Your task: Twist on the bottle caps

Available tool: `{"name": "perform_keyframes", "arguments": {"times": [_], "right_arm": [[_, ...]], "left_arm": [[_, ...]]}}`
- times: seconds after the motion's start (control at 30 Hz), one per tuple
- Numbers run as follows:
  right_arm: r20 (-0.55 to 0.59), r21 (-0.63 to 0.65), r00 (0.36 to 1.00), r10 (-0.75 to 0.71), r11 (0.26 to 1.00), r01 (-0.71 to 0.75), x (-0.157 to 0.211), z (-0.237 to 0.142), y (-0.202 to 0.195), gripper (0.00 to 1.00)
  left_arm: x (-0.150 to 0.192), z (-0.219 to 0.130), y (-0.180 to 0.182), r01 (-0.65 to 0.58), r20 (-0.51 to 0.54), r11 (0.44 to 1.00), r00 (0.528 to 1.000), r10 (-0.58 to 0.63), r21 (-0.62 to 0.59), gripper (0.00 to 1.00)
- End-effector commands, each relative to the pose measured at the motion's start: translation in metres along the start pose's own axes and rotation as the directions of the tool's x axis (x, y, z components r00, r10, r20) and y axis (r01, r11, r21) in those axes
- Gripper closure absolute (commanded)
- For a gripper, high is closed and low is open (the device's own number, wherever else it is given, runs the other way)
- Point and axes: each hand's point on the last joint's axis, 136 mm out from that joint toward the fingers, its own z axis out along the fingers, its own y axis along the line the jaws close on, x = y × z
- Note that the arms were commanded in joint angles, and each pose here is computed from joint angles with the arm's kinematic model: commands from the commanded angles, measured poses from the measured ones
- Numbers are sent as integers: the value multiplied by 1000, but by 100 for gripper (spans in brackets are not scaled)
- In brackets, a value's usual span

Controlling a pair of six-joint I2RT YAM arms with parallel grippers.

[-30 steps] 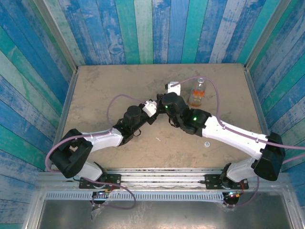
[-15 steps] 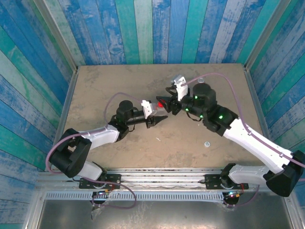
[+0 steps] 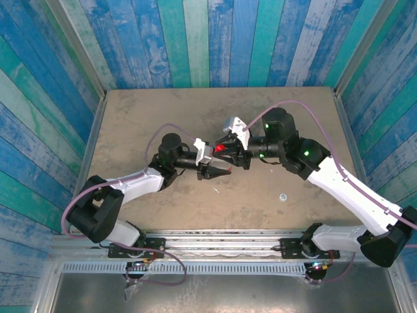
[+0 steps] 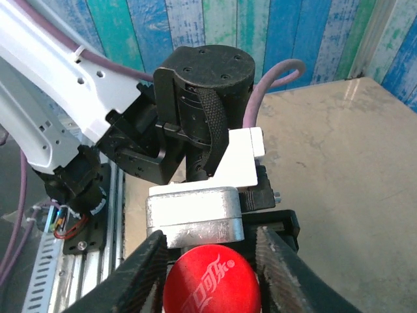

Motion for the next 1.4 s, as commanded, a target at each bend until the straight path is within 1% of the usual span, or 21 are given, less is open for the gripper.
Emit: {"name": "perform_keyframes", "arguments": {"times": [0.0,0.13,0.2,0.3,0.33,0.37,0.4,0.47,0.57,0.63,0.67,0.77,0.83,0.93,1.03,1.13,1.17,1.23,1.27,1.33,1.37], "right_arm": [[8,-37,1000,-7,999,7,-6,-4,7,67],[16,-23,1000,0,1000,0,-7,-4,5,76],[34,-4,999,15,1000,-15,-9,-2,1,81],[86,98,993,77,991,-86,-13,1,-20,88],[114,178,987,117,974,-136,-13,1,-33,98],[133,251,980,147,952,-176,-10,2,-45,99],[150,313,974,167,927,-207,-8,2,-54,99],[184,466,961,206,843,-270,2,3,-74,99],[206,607,950,235,731,-312,12,6,-87,99],[232,671,933,275,649,-358,22,8,-94,99],[241,690,925,295,618,-377,26,10,-96,99],[271,771,897,350,479,-420,45,12,-107,99],[290,803,882,372,406,-435,53,14,-116,99],[312,836,866,390,320,-446,60,15,-126,99],[310,827,861,403,333,-453,59,21,-129,99],[298,810,862,410,370,-456,54,22,-128,99],[291,796,867,406,401,-454,50,24,-127,98],[288,741,879,380,493,-456,33,26,-121,86],[270,702,890,366,558,-443,27,30,-115,79],[246,589,923,295,711,-384,5,33,-99,64],[230,541,939,256,768,-342,-3,32,-92,57]], "left_arm": [[-12,1,-1,-30,13,999,999,29,25,54],[-10,1,2,-35,8,999,999,35,7,54],[-7,0,10,-35,0,998,999,35,-44,54],[-3,-4,37,-41,-25,976,999,37,-214,55],[-2,-9,52,-46,-33,952,999,38,-304,55],[-1,-14,63,-48,-40,927,999,35,-373,56],[1,-18,74,-55,-54,900,998,35,-432,56],[6,-29,92,-81,-91,834,995,37,-545,57],[13,-39,107,-133,-147,738,988,47,-662,57],[16,-44,112,-170,-183,677,982,52,-716,57],[19,-44,113,-187,-201,656,978,54,-731,58],[22,-45,114,-242,-252,584,966,67,-775,58],[26,-43,115,-289,-305,558,950,68,-778,58],[27,-45,115,-352,-364,515,928,81,-782,59],[29,-47,114,-367,-381,510,921,81,-778,59],[34,-46,111,-354,-375,524,924,71,-775,58],[35,-44,110,-346,-365,535,928,73,-771,58],[38,-42,106,-311,-330,566,941,71,-764,58],[38,-42,103,-275,-296,598,953,66,-753,58],[37,-41,98,-158,-191,701,981,32,-695,57],[36,-39,93,-115,-151,752,988,20,-649,57]]}}
